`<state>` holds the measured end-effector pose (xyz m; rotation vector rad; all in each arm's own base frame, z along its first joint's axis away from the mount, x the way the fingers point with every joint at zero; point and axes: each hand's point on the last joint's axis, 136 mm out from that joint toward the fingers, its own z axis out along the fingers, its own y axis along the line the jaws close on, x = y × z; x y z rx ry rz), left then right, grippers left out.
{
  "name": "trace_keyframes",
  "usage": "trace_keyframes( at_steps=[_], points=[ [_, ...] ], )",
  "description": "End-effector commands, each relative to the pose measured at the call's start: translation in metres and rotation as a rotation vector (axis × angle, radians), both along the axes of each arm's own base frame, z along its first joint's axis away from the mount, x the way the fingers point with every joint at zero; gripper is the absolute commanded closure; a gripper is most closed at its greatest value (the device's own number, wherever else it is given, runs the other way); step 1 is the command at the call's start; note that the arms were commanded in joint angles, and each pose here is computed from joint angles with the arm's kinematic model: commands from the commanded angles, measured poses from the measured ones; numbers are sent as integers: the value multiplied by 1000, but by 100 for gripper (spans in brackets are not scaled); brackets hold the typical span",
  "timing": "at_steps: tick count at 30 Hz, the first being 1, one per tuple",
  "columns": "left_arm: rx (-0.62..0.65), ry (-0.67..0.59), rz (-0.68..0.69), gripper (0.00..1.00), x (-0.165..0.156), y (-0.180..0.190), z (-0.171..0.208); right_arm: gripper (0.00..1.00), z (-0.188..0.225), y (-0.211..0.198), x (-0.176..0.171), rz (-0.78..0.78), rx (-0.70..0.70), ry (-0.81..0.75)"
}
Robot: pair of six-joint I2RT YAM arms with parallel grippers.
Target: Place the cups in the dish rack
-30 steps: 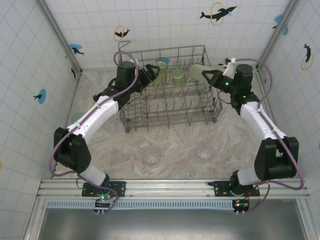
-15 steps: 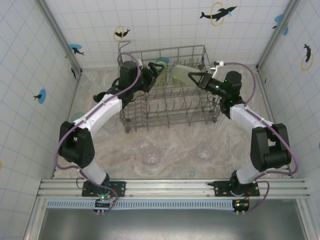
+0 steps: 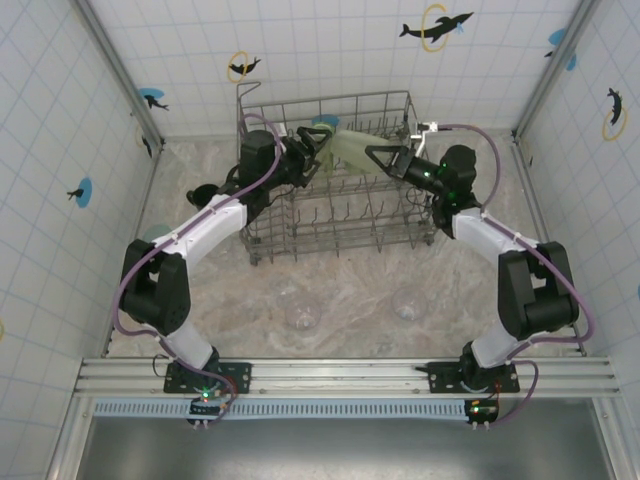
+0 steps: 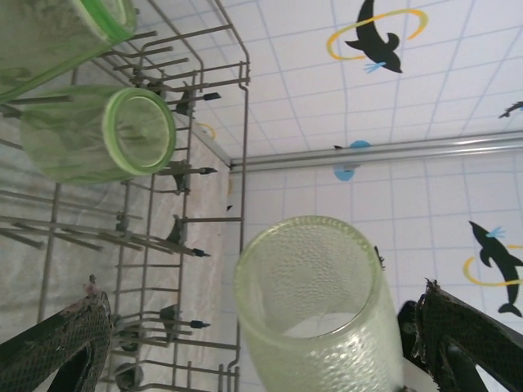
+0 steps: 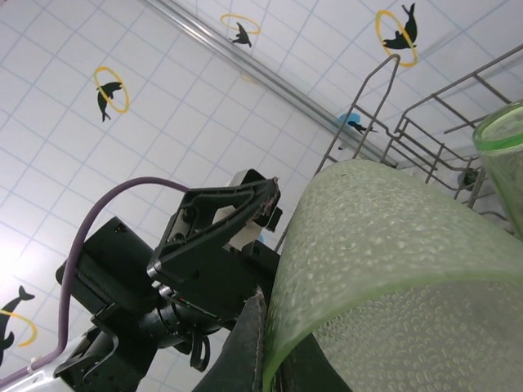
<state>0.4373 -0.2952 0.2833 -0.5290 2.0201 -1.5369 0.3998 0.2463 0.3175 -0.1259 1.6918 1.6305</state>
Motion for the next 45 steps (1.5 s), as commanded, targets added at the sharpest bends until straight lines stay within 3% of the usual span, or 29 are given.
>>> trace_keyframes(
  at_steps=[1,19,23,34,37,38,40,45],
  points=[
    [-72,-41,-18,2,-1,-2,20,100,22,7,-5,34,37,-88],
    [-115,-42,-45,8,-7,-22,21,100,37,16,-19,95,108,-117],
    [-126,-40,-50,15,-7,-26,22,100,33,17,-20,102,103,-107],
    [-149,-49,-71,80,-8,-36,21,100,24,22,-27,137,95,-82],
    [-150,-55,-73,92,-10,-38,23,100,26,23,-28,148,94,-84],
    [-149,-58,-72,92,-10,-38,23,100,27,23,-29,150,95,-88],
    [-148,-54,-70,73,-11,-38,22,100,29,23,-31,160,97,-92],
    [-148,-51,-63,67,-12,-37,21,100,34,22,-35,171,119,-95]
  ],
)
